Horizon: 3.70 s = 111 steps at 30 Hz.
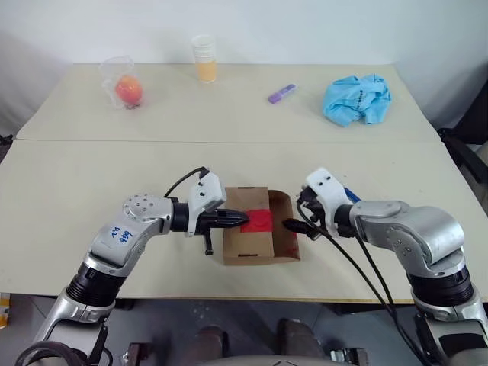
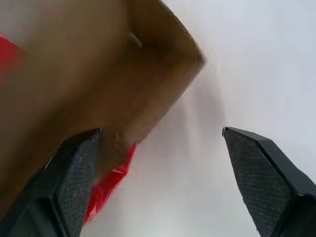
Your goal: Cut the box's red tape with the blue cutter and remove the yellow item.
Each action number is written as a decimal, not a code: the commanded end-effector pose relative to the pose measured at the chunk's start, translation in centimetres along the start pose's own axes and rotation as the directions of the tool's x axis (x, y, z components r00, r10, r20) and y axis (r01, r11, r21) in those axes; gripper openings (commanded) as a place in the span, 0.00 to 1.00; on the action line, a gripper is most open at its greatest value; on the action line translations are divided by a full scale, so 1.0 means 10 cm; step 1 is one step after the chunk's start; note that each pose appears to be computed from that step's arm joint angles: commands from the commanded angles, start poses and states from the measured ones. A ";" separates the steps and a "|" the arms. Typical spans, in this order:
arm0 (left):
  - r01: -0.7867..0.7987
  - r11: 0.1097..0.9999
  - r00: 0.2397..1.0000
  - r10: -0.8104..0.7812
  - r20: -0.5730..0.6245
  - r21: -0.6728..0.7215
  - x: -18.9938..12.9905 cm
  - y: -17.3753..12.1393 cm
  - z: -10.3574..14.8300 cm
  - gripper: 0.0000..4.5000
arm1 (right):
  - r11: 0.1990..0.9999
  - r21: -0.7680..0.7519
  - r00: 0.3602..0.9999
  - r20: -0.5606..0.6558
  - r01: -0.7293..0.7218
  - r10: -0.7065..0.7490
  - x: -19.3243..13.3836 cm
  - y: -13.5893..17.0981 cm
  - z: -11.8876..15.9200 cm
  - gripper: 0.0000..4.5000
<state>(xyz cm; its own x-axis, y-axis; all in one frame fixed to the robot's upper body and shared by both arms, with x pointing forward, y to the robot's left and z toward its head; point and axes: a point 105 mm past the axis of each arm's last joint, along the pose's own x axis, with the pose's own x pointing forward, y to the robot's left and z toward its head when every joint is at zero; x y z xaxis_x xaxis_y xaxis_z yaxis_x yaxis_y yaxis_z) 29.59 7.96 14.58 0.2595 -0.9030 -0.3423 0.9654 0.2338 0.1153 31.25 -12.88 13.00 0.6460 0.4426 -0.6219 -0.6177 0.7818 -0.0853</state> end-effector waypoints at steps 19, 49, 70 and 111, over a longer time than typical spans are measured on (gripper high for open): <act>-0.016 0.996 0.995 0.008 -0.095 -0.087 0.03 -0.04 -0.38 0.00 | 0.891 0.338 0.942 0.251 -0.303 0.224 -0.25 -0.25 0.11 0.90; -0.059 0.997 0.996 0.055 -0.066 -0.058 0.00 0.03 -0.32 0.00 | 0.743 0.429 0.842 0.086 -0.513 0.532 0.31 0.23 -0.09 0.31; 0.014 1.000 0.997 -0.014 0.070 0.008 0.35 0.06 -0.14 0.00 | 0.825 0.422 0.921 0.069 -0.375 0.383 -0.13 -0.24 0.04 0.01; -0.179 0.980 0.943 0.195 0.272 -0.082 0.77 0.00 0.00 0.00 | 0.987 -0.094 0.971 -0.216 -0.127 0.105 -0.87 -0.13 0.78 0.01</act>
<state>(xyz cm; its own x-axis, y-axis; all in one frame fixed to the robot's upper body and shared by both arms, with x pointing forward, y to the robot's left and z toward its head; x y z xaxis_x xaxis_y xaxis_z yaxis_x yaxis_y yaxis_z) 31.76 1.35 11.77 0.4266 -0.9023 -0.0618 0.9023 0.4200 0.0968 30.45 -14.72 24.68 0.4685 0.4058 -0.7848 -0.7205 0.6895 -0.0736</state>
